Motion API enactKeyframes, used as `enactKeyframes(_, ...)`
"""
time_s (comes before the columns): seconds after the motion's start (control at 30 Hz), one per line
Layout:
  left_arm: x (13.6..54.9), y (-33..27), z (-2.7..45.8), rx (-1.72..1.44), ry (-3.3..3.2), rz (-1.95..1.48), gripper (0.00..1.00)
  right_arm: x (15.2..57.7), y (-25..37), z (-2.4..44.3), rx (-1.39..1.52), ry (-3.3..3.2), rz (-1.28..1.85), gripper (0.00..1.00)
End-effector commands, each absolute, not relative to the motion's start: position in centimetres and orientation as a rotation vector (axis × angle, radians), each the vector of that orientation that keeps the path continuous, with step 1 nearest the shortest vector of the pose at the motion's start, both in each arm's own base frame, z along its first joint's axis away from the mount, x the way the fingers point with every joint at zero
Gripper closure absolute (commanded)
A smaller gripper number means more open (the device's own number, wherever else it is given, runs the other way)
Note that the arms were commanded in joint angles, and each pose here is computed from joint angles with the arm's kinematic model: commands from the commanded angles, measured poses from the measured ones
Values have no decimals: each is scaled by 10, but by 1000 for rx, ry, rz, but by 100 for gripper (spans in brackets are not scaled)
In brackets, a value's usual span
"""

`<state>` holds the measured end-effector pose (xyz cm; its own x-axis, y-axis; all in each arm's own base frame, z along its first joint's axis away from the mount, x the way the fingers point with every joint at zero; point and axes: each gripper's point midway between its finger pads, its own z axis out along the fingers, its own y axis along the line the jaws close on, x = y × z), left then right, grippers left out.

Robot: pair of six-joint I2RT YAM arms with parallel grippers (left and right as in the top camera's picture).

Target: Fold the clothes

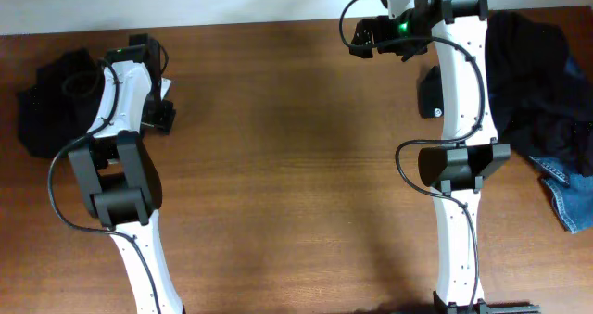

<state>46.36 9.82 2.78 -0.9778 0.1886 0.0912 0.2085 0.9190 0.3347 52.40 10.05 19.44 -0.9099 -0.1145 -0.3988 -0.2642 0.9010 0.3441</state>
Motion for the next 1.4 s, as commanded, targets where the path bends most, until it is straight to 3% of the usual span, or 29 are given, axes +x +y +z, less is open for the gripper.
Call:
enactKeyframes(0.0, 458, 99, 23, -236, -3006, -541, 26, 522, 104, 209, -307, 2655, 554, 1)
enactKeyframes(0.27, 440, 96, 24, -156, -2952, -507, 26, 524, 103, 209, -307, 2650, 549, 1)
enactKeyframes(0.37, 442, 78, 19, -152, -2993, -349, 26, 526, 103, 211, -310, 2638, 546, 1)
enactKeyframes(0.53, 467, 48, 24, -189, -3106, -213, 26, 529, 103, 212, -311, 2626, 544, 1)
enactKeyframes(0.67, 520, 3, 60, -252, -3335, 67, 27, 529, 103, 212, -311, 2625, 544, 1)
enactKeyframes(0.77, 553, 7, 98, -125, -3494, 85, 36, 528, 103, 212, -310, 2630, 545, 1)
enactKeyframes(0.83, 568, 18, 124, -42, -3581, 81, 62, 527, 103, 211, -309, 2636, 546, 1)
enactKeyframes(0.87, 578, 30, 142, 28, -3640, 76, 81, 526, 103, 211, -309, 2638, 546, 1)
enactKeyframes(0.9, 583, 42, 155, 79, -3683, 68, 93, 526, 103, 211, -309, 2638, 546, 1)
enactKeyframes(0.93, 588, 54, 165, 117, -3716, 53, 97, 526, 103, 211, -309, 2638, 546, 1)
enactKeyframes(1.2, 583, 158, 168, 437, -3740, -85, 99, 526, 103, 211, -309, 2638, 546, 1)
enactKeyframes(1.37, 576, 202, 135, 529, -3685, -114, 99, 525, 103, 210, -307, 2645, 548, 1)
